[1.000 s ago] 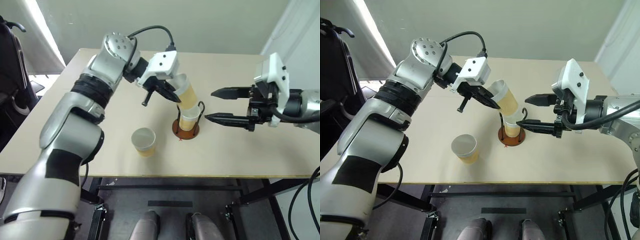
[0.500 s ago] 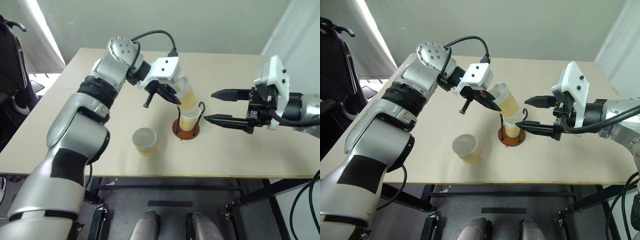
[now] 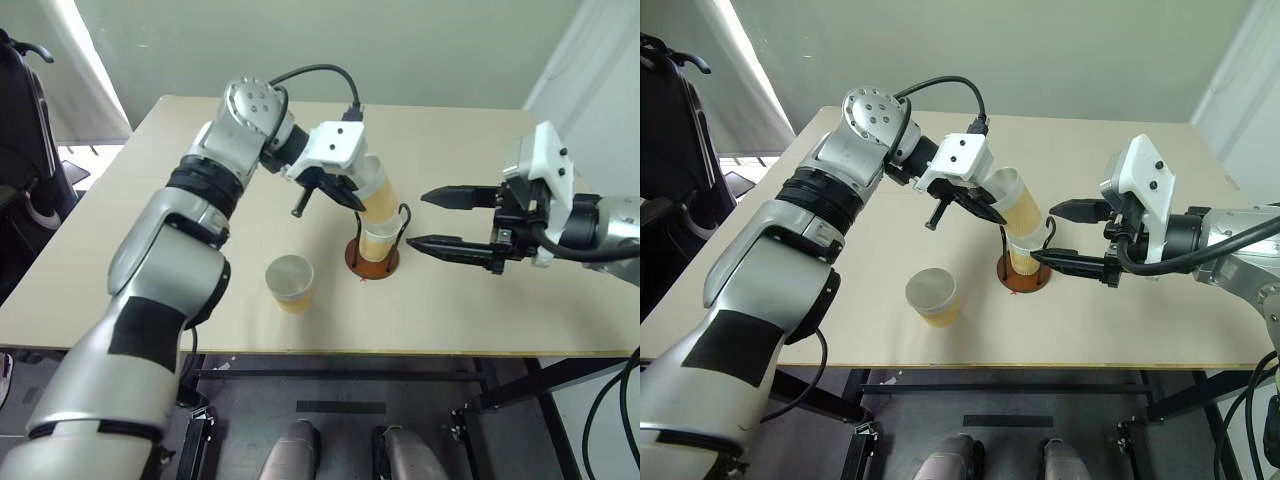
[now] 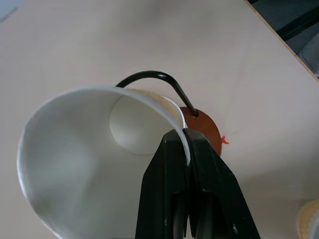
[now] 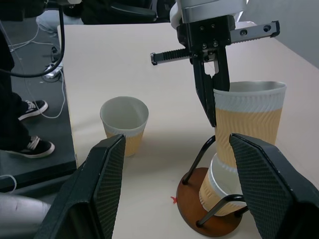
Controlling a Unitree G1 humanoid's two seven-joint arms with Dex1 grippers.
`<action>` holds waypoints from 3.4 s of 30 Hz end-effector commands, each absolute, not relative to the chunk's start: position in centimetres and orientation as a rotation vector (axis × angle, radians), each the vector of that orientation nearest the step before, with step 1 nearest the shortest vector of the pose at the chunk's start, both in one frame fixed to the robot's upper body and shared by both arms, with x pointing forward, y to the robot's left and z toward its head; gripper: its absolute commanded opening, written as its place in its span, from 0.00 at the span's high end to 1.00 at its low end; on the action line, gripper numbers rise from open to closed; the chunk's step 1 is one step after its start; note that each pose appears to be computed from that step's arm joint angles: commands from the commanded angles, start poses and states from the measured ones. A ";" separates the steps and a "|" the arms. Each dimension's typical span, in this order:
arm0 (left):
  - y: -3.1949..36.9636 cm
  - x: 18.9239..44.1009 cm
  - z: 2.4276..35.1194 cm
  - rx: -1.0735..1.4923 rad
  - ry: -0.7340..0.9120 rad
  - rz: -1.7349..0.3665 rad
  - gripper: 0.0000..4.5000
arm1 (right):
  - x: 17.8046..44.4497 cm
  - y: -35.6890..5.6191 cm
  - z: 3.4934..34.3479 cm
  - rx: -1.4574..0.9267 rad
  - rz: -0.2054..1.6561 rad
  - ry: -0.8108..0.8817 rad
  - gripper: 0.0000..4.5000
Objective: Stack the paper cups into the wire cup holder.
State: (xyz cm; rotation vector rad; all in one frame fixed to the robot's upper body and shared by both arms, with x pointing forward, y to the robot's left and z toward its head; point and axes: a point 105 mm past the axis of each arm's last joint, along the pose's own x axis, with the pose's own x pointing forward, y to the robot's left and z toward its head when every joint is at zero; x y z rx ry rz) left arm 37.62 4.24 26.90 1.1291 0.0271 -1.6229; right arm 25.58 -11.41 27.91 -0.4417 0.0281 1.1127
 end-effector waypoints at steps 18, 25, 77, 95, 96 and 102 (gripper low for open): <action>4.0 37.5 25.8 1.269 0.034 -1.659 0.99 | 25.4 -12.7 31.8 -0.547 1.050 -0.090 0.26; 4.1 37.9 26.6 1.316 0.022 -1.615 0.99 | 25.5 -12.9 31.8 -0.549 1.047 -0.085 0.26; 15.2 37.2 32.1 0.416 0.009 -1.358 0.01 | 25.3 -8.2 28.8 -0.615 1.283 -0.001 0.26; 20.9 34.7 29.1 0.681 0.177 -1.272 0.01 | 28.4 -3.2 22.7 -0.926 1.432 0.032 0.26; 21.1 34.5 29.1 0.690 0.188 -1.271 0.01 | 28.3 -2.9 22.4 -0.928 1.448 0.032 0.26; 22.4 33.3 28.8 0.719 0.260 -1.263 0.01 | 28.3 -0.5 21.6 -0.937 1.520 0.002 0.26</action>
